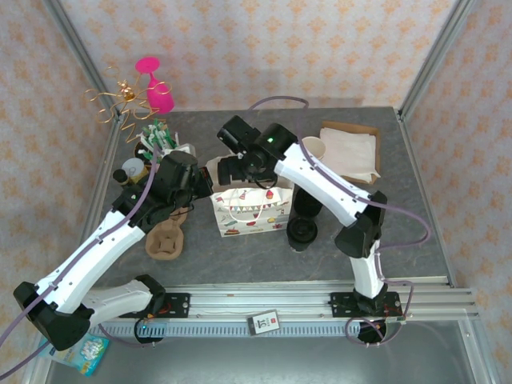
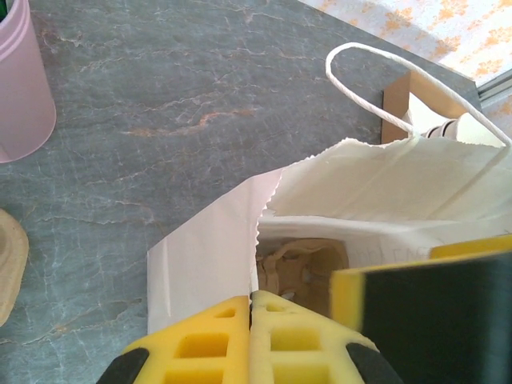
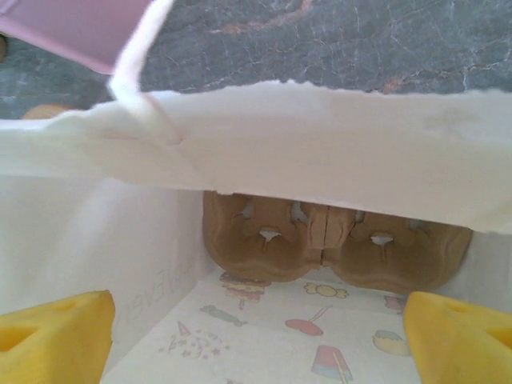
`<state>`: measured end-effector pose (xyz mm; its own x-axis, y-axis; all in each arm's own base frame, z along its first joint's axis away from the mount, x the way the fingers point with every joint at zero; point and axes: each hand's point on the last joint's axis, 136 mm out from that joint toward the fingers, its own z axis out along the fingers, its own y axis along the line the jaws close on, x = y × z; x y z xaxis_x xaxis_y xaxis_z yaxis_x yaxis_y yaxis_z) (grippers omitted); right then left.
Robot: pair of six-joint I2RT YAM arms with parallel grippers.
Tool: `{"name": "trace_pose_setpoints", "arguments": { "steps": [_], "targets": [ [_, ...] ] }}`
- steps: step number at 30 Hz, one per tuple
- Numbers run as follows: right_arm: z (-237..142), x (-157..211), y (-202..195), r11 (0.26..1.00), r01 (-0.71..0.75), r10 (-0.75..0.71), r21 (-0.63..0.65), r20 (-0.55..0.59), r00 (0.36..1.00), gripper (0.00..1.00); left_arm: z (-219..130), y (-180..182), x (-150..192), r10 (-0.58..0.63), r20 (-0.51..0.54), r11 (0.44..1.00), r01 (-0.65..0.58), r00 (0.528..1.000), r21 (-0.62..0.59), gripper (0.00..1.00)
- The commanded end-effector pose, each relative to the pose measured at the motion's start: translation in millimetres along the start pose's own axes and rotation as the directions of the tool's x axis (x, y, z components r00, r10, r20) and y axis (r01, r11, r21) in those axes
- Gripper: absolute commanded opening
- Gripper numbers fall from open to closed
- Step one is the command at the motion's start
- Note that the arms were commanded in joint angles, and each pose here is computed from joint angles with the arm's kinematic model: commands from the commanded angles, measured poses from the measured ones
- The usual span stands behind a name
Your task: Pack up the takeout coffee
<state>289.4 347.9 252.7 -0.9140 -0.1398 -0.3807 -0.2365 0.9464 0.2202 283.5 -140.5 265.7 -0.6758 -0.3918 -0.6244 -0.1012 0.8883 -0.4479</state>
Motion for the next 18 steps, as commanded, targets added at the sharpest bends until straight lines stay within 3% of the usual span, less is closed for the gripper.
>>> {"name": "trace_pose_setpoints", "arguments": {
  "steps": [1, 4, 12, 18],
  "targets": [
    [-30, -5, 2, 0.999, 0.030, -0.028, -0.032, 0.061, 0.998, 0.94, -4, 15, 3, -0.001, -0.005, 0.998, 0.001, 1.000, -0.065, 0.01],
    [-39, -6, 5, 0.997, 0.038, -0.033, -0.065, 0.083, 0.996, 0.95, -8, 10, 2, 0.000, -0.010, 0.999, 0.000, 1.000, -0.038, 0.22],
    [-63, -4, 7, 0.987, 0.074, -0.054, -0.143, 0.138, 0.989, 1.00, -35, 17, -23, 0.070, 0.065, 0.992, -0.062, 0.995, -0.108, 0.48],
    [-83, -1, 6, 0.977, 0.100, -0.064, -0.188, 0.186, 0.980, 1.00, -54, 6, -48, 0.194, 0.113, 0.977, -0.182, 0.974, -0.115, 0.57]
  ]
}}
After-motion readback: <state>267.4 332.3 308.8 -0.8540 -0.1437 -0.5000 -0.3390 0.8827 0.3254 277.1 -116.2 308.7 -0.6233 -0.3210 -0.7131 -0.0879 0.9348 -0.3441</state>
